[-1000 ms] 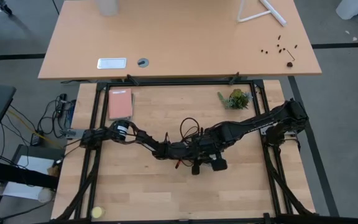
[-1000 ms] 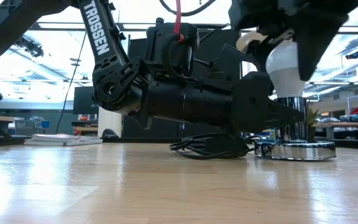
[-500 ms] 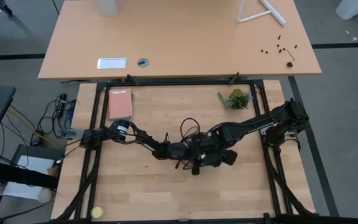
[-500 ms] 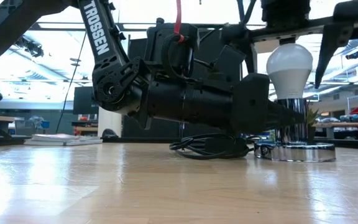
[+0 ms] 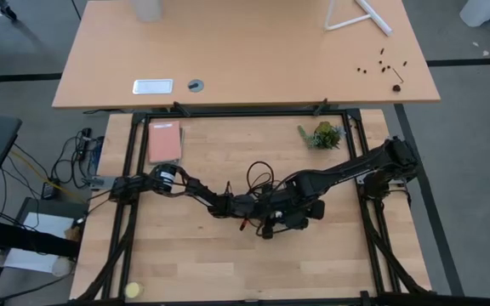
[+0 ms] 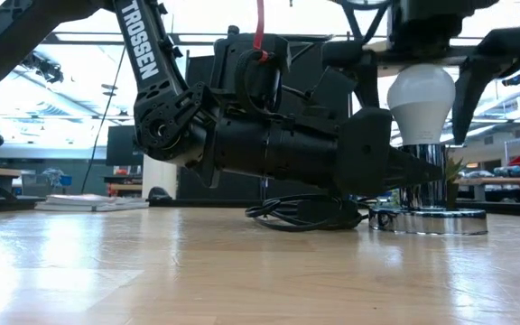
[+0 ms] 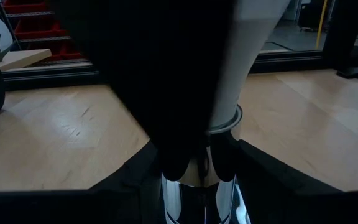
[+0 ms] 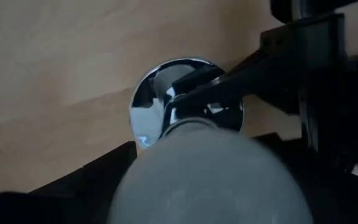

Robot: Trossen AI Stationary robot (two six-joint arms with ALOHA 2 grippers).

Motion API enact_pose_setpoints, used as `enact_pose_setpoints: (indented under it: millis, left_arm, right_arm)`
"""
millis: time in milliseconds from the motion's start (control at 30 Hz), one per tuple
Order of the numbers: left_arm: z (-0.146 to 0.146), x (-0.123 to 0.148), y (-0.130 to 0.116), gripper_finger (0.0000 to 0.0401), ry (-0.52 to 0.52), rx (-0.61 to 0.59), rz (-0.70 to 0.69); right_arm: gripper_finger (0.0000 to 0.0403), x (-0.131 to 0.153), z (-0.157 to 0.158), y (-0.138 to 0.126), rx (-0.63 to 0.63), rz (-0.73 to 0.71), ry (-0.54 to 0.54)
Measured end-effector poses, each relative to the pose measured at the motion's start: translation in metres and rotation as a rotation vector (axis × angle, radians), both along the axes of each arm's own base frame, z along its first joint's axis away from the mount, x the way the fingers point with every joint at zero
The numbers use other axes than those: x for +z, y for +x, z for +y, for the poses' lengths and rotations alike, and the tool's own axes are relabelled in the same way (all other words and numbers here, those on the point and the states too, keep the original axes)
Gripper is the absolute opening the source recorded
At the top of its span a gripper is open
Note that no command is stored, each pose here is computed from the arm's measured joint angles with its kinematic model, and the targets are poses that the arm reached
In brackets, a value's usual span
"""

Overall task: Screw lightbulb
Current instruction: Insert the lightbulb into the lamp

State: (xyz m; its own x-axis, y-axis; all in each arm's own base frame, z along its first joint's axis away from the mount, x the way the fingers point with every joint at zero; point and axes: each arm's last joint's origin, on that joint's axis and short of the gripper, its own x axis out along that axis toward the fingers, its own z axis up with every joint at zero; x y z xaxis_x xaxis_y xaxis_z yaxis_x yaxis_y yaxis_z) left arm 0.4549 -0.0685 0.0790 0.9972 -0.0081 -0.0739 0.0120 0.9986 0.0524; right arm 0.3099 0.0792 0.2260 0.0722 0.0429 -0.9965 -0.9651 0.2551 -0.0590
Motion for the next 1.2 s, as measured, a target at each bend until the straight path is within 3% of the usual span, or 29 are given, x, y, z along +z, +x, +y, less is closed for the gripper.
enact_pose_setpoints:
  millis: [233,433,533,700,900,1200]
  left_arm:
    - [-0.0001,-0.0006,-0.0001,0.0178,0.001,0.002,0.003]
    - [-0.0001,-0.0007,-0.0001,0.0178,0.001,0.001,0.003]
    - [-0.0001,-0.0008,-0.0001,0.0178,0.001,0.001,0.004]
    - [-0.0001,-0.0008,-0.0002,0.0178,0.000,0.001,0.004]
    - [-0.0001,-0.0009,-0.0002,0.0178,0.000,0.001,0.004]
    - [-0.0001,-0.0009,-0.0002,0.0178,-0.002,0.000,0.004]
  right_arm:
    - [0.0322,-0.0080,0.0003,0.0040,0.099,0.023,-0.034]
    - [0.0278,-0.0092,-0.0003,0.0037,0.072,0.030,-0.037]
    - [0.0256,-0.0095,-0.0003,0.0035,0.000,0.035,-0.033]
    - [0.0248,-0.0100,-0.0002,0.0037,-0.235,0.041,-0.019]
    - [0.0267,-0.0106,0.0000,0.0042,-0.632,0.050,0.009]
    - [0.0258,-0.0109,0.0005,0.0045,-1.162,0.075,0.057]
